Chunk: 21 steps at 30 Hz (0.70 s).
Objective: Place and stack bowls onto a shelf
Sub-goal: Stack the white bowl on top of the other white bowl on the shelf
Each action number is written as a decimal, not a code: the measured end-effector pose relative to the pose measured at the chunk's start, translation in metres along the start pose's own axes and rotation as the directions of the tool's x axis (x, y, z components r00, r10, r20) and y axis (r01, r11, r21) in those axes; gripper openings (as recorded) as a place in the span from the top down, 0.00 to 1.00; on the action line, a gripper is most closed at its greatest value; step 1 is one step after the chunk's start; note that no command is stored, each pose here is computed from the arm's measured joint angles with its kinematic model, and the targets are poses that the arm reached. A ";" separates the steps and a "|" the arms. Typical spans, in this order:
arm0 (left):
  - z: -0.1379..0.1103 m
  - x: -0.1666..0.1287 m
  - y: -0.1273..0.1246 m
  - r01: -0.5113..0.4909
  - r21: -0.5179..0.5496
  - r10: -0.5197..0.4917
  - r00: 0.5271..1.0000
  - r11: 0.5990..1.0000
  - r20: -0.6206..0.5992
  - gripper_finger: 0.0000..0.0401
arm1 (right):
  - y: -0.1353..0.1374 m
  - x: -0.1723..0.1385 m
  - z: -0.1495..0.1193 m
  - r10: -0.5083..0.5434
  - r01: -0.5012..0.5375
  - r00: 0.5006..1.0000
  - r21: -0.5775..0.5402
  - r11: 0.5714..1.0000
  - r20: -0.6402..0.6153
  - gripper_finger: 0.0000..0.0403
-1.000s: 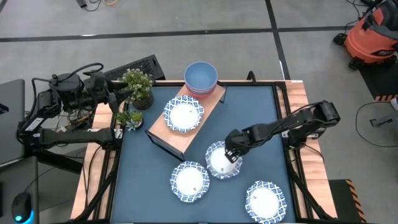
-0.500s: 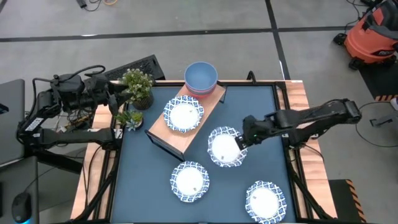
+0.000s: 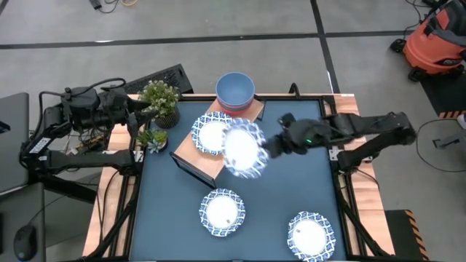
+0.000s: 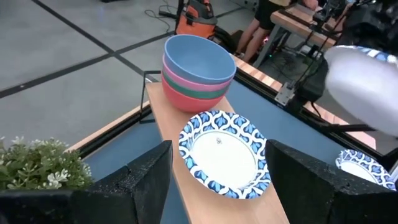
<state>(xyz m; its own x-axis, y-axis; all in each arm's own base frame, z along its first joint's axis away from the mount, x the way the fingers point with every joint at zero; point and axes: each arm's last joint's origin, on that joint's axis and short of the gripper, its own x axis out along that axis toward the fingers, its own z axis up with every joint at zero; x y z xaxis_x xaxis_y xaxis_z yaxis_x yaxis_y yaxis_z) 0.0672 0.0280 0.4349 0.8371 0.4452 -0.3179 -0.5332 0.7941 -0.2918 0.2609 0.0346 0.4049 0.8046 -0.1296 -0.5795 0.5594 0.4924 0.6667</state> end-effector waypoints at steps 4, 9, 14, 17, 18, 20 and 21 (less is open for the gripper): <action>0.000 0.000 0.000 0.000 0.002 0.000 1.000 1.000 0.001 0.39 | 0.017 0.030 0.029 -0.046 0.051 0.997 -0.094 0.994 0.057 0.94; 0.000 0.000 0.000 0.005 0.000 -0.005 1.000 1.000 -0.001 0.39 | 0.015 0.075 0.056 -0.127 0.133 0.990 -0.110 0.985 0.065 0.94; 0.000 0.000 0.000 0.006 -0.014 -0.006 1.000 1.000 -0.001 0.39 | -0.005 0.116 0.061 -0.240 0.235 0.970 -0.101 0.967 -0.038 0.94; 0.000 0.000 0.000 0.006 -0.014 -0.006 1.000 1.000 -0.001 0.39 | -0.014 0.128 0.063 -0.299 0.293 0.952 -0.086 0.952 -0.060 0.94; 0.000 0.000 0.000 0.006 -0.014 -0.006 1.000 1.000 -0.001 0.39 | -0.016 0.130 0.066 -0.297 0.292 0.953 -0.080 0.953 -0.055 0.94; 0.000 0.000 0.000 0.006 -0.014 -0.006 1.000 1.000 -0.001 0.39 | -0.019 0.131 0.069 -0.311 0.307 0.949 -0.071 0.949 -0.055 0.94; 0.000 0.000 0.000 0.006 -0.014 -0.006 1.000 1.000 -0.001 0.39 | -0.020 0.134 0.071 -0.303 0.299 0.952 -0.066 0.952 -0.052 0.94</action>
<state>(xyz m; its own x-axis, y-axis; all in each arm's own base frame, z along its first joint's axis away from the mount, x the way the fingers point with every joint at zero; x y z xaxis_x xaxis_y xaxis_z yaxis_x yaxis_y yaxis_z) 0.0673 0.0279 0.4350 0.8399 0.4403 -0.3172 -0.5302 0.7906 -0.3064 0.3718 -0.0533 0.3473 0.5859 -0.2278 -0.7777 0.7601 0.4871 0.4301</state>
